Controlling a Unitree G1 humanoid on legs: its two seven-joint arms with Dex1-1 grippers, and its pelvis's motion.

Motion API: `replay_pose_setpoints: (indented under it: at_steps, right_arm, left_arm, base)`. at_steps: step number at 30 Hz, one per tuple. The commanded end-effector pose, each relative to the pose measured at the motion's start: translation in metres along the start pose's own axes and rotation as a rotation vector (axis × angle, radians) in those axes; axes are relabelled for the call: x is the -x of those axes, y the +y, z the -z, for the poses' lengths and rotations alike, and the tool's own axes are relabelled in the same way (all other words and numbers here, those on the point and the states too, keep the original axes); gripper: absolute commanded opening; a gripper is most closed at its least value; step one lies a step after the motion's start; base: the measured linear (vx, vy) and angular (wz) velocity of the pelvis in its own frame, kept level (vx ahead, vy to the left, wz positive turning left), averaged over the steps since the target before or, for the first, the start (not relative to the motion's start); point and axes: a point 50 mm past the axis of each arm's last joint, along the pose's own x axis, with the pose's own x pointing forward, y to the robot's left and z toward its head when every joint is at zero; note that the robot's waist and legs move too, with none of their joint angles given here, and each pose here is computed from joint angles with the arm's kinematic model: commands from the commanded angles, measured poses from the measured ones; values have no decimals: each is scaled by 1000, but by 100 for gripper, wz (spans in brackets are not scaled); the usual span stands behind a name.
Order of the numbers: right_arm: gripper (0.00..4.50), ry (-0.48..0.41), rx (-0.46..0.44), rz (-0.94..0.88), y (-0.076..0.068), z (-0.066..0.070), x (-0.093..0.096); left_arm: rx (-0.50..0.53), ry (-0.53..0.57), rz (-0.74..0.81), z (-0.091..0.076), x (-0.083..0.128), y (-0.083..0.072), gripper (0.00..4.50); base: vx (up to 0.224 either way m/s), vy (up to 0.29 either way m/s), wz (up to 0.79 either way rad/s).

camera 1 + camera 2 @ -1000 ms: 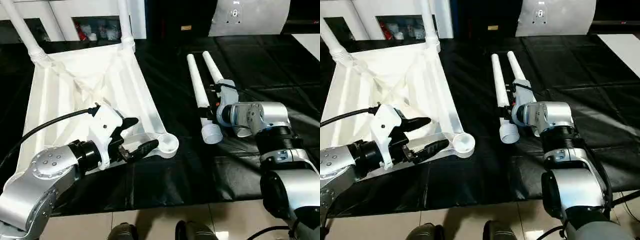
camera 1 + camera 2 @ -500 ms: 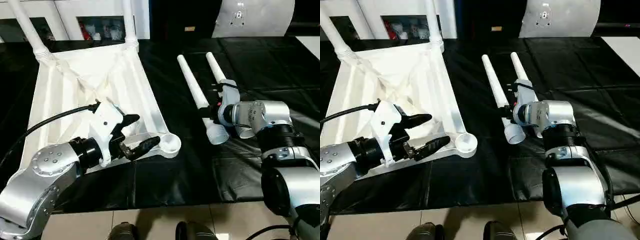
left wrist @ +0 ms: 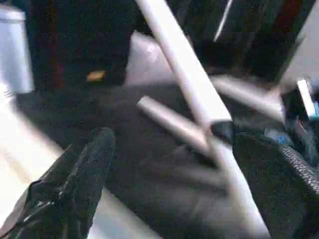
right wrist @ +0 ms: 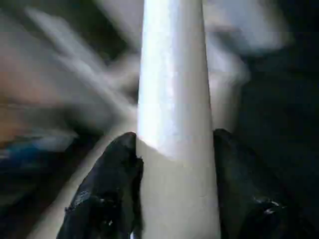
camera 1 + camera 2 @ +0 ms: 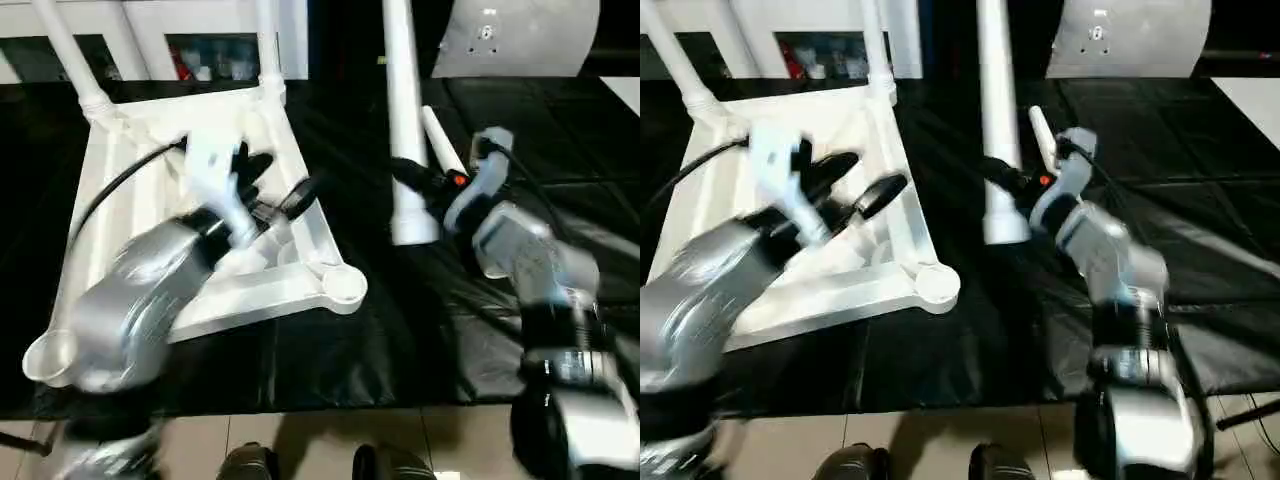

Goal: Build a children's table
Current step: Pick table leg

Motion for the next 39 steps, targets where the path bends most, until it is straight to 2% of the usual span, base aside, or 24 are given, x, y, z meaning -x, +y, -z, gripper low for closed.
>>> replay_pose_setpoints:
  at_steps: [1,4,10,19,23,25,29,32,36,39]
  right_arm:
    - [185,-31,25,-125,16,-11,1]
    - [184,-20,9,-195,24,-7,3]
    - [184,-4,15,-256,32,-5,6]
    - [184,9,16,-312,39,-5,7]
    - [184,24,5,-388,49,-3,9]
    - [184,37,-20,-440,53,-1,12]
    - [184,66,-43,-485,56,3,16]
    - [184,79,-47,-488,56,6,18]
    - [184,113,-58,-499,57,10,22]
    - [184,128,-59,-501,57,12,23]
  left_arm:
    - [47,-17,3,-3,-3,2,450]
    - [120,-33,92,-7,-10,-8,450]
    - [260,-137,210,-24,-21,-22,450]
    - [304,-143,268,-27,-22,-27,450]
    - [316,-117,248,-23,-24,-25,450]
    - [339,-105,245,-21,-26,-23,422]
    - [398,-109,293,-19,-25,-23,422]
    - [436,-140,358,-22,-23,-24,422]
    - [506,-184,543,-30,-12,-33,422]
    - [513,-176,571,-30,-10,-34,422]
  base:
    - [0,0,0]
    - [0,0,0]
    - [0,0,0]
    - [0,0,0]
    - [0,0,0]
    - [0,0,0]
    - [0,0,0]
    - [0,0,0]
    - [0,0,0]
    - [0,0,0]
